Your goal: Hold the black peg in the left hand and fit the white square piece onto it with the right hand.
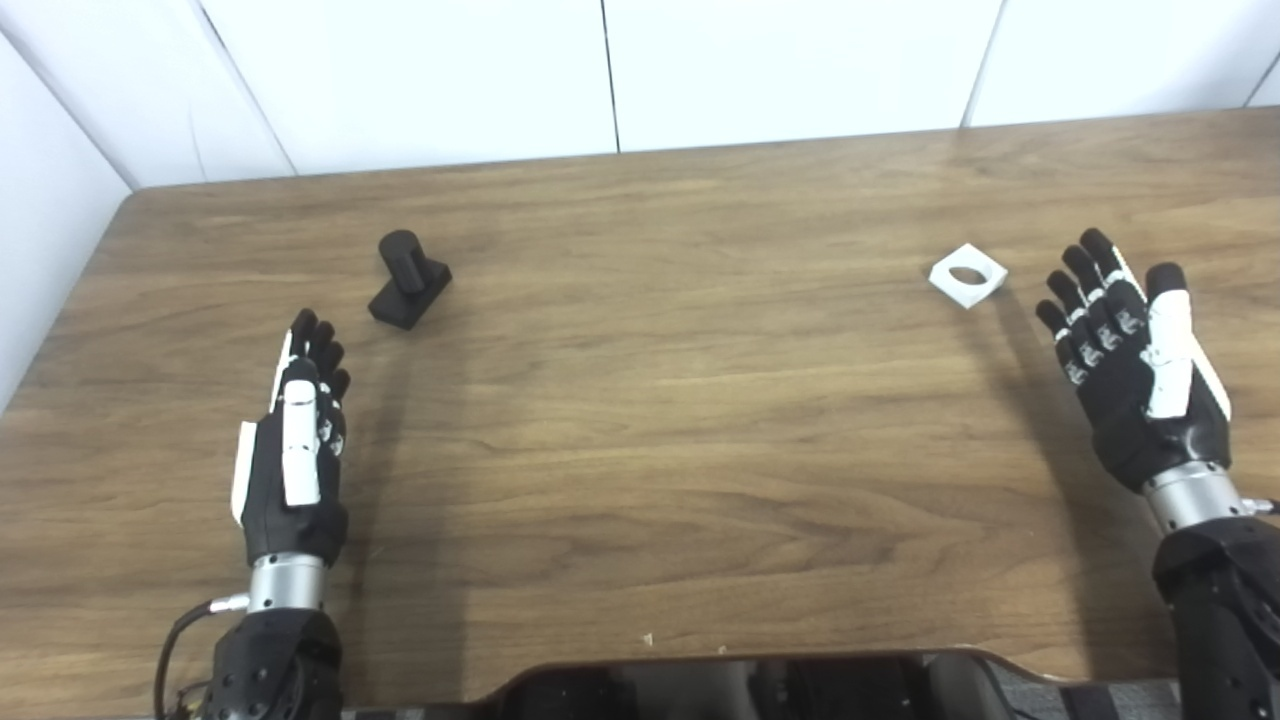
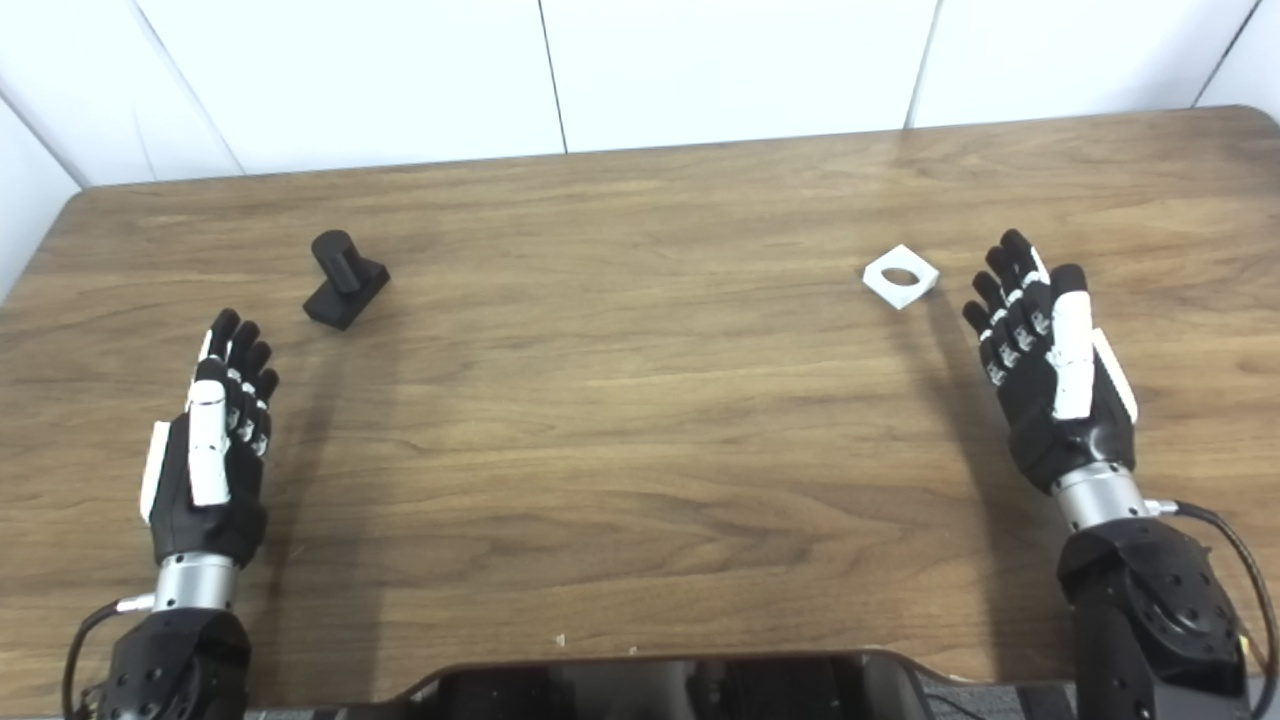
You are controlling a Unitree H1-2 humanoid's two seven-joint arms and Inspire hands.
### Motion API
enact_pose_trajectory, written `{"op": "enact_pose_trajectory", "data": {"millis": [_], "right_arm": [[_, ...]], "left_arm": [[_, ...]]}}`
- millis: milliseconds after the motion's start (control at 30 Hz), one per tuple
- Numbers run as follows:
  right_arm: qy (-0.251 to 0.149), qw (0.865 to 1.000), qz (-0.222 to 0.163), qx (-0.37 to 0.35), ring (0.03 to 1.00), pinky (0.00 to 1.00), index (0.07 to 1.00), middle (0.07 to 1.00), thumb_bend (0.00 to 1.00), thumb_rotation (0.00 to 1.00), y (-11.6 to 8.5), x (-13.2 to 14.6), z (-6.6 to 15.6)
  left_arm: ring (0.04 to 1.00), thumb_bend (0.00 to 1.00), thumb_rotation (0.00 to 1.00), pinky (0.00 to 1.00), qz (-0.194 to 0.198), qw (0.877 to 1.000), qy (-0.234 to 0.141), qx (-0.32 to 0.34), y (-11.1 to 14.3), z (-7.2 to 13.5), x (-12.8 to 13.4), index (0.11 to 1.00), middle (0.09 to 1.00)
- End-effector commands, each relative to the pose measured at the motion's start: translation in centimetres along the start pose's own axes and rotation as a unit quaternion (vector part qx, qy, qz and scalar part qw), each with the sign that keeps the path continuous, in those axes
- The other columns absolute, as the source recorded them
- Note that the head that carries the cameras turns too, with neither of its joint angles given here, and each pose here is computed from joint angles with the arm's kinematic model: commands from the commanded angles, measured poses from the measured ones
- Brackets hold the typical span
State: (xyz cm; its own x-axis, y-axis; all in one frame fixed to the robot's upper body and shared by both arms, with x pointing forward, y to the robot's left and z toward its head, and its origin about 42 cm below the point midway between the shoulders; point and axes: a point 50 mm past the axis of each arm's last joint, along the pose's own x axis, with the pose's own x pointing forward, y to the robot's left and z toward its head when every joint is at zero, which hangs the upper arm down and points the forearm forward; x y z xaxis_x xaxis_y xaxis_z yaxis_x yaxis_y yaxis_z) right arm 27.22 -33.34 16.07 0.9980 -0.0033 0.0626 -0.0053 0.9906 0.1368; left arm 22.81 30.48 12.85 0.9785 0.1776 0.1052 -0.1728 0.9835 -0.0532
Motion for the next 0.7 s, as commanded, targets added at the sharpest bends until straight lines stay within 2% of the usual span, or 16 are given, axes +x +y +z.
{"op": "enact_pose_trajectory", "data": {"millis": [0, 167, 500, 633, 667], "right_arm": [[-0.048, 0.999, 0.018, -0.004, 1.0, 1.0, 0.984, 1.0, 0.53, 1.0, 0.3, 1.2, 1.9], [-0.047, 0.999, 0.022, -0.004, 1.0, 1.0, 0.987, 1.0, 0.54, 1.0, 0.4, 1.3, 1.8], [-0.047, 0.999, 0.02, -0.004, 1.0, 1.0, 0.983, 1.0, 0.53, 1.0, 0.3, 1.3, 1.9], [-0.046, 0.999, 0.019, -0.005, 1.0, 1.0, 0.983, 1.0, 0.53, 1.0, 0.3, 1.2, 1.8], [-0.046, 0.999, 0.019, -0.005, 1.0, 1.0, 0.982, 1.0, 0.53, 1.0, 0.3, 1.2, 1.7]], "left_arm": [[1.0, 0.39, 0.96, 1.0, -0.001, 1.0, -0.03, -0.001, -0.4, 1.2, 0.0, 1.0, 1.0], [1.0, 0.41, 0.94, 1.0, 0.0, 1.0, -0.028, 0.001, -0.4, 1.3, 0.0, 1.0, 1.0], [1.0, 0.39, 0.94, 1.0, -0.003, 1.0, -0.03, 0.0, -0.4, 1.5, 0.0, 1.0, 1.0], [1.0, 0.41, 0.95, 1.0, -0.001, 0.998, -0.03, 0.061, -0.5, 2.5, 0.3, 1.0, 1.0], [1.0, 0.44, 0.89, 1.0, 0.001, 0.997, -0.031, 0.074, -0.5, 2.8, 0.5, 1.0, 1.0]]}}
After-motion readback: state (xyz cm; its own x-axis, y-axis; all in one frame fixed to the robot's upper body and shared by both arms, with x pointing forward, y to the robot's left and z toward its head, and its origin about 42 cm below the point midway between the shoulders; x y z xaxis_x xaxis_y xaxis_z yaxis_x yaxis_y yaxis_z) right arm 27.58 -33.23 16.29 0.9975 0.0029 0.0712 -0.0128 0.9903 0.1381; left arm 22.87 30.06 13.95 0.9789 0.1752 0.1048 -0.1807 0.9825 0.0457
